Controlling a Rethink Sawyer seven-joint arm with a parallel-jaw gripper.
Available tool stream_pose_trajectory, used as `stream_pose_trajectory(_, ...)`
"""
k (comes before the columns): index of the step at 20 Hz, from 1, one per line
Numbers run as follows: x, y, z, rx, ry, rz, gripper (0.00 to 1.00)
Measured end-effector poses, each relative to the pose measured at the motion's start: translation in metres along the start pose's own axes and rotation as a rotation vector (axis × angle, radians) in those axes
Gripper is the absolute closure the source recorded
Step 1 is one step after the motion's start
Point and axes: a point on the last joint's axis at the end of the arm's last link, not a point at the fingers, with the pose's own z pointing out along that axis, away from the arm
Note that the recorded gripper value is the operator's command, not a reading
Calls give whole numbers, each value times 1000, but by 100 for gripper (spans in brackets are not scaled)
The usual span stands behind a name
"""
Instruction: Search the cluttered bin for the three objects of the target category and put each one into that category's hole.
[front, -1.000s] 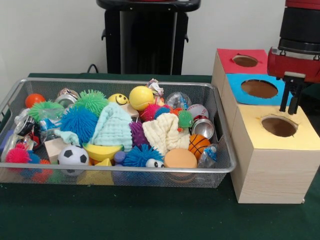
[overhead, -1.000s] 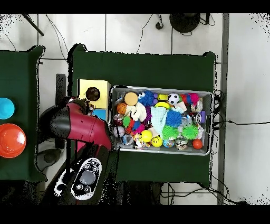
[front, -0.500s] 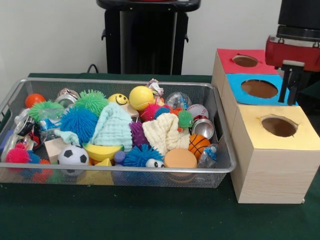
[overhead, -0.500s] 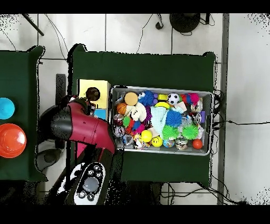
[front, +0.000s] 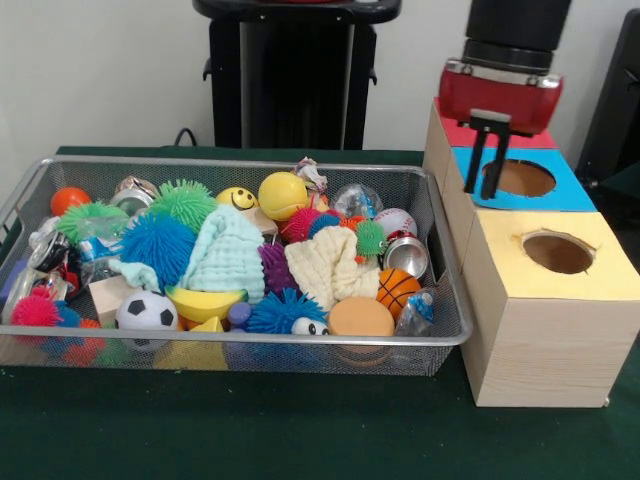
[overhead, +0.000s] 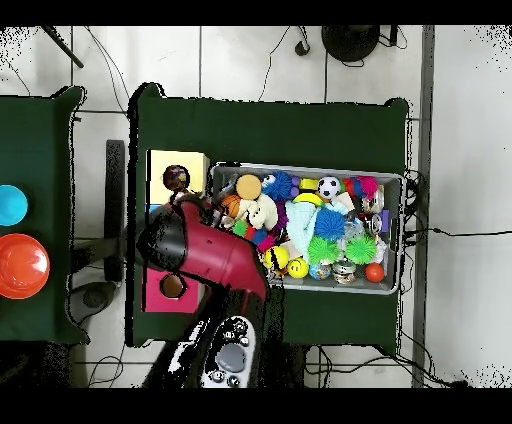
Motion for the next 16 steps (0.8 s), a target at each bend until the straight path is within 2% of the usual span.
stream_pose_trajectory(2, -3, -13, 3, 5, -4, 4, 100)
stream_pose_trajectory(3, -7, -35, 10, 12, -15, 8, 100)
stream_pose_trajectory(7, -12, -67, 22, 19, -40, 5, 100)
stream_pose_trajectory(8, -13, -88, 31, 23, -56, -3, 100)
stream_pose_trajectory(11, -13, -108, 38, 30, -73, -17, 100)
stream_pose_trajectory(12, -11, -123, 44, 33, -88, -37, 100)
stream_pose_trajectory(15, -5, -134, 48, 32, -92, -62, 100)
stream_pose_trajectory(16, 3, -140, 50, 33, -88, -84, 100)
